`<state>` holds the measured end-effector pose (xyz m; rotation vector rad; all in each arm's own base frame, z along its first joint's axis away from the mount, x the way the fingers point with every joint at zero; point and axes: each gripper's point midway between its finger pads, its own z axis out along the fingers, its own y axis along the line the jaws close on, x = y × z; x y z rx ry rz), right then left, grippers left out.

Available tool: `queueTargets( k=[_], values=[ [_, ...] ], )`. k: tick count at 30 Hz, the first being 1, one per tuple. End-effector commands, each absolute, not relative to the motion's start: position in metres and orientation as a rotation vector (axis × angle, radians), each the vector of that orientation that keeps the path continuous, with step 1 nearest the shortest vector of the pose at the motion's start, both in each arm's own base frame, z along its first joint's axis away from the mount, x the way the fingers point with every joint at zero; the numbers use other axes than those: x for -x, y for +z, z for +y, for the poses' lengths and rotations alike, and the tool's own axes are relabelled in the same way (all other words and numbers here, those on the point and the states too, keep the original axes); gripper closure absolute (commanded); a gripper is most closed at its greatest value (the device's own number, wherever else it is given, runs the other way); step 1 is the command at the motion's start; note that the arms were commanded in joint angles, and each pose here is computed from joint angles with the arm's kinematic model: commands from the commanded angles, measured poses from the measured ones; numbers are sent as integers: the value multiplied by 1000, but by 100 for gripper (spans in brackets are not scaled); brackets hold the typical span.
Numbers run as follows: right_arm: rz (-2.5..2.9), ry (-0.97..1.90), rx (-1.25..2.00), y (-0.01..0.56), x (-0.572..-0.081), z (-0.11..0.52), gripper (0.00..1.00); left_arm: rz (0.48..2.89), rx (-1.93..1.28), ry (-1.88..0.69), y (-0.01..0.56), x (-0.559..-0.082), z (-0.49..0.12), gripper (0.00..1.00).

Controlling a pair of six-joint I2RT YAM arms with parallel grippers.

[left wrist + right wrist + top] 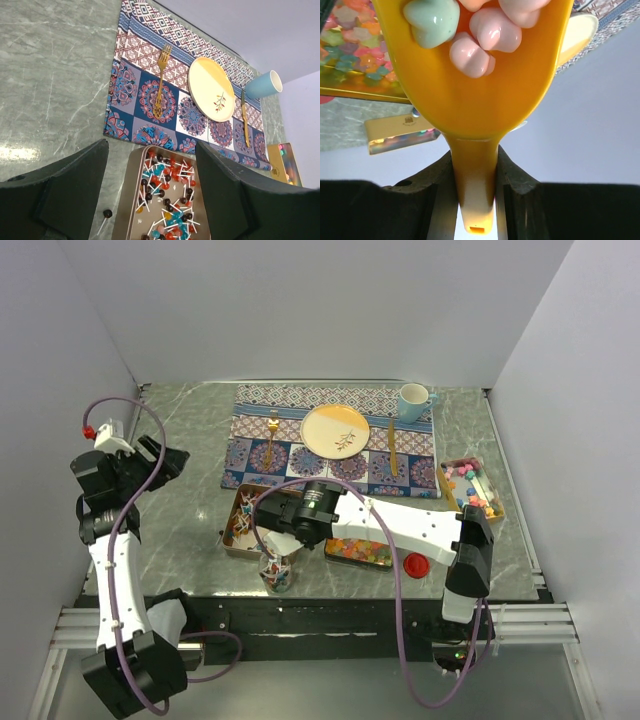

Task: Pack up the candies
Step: Place the fake candies in the packing bottle.

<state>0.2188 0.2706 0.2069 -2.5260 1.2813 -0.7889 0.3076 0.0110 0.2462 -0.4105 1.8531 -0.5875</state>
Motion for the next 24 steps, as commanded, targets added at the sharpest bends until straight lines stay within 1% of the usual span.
queueTargets(
  k=[1,13,24],
  values=[
    [1065,-993,2658,236,-227,260,100,1792,372,-592,261,-307,10,24],
    [928,-1097,2642,254,-224,268,100,1781,379,-602,263,-307,11,23],
    [795,-1199,2673,259,-221,275,100,1773,379,-598,263,-301,10,23]
  ],
)
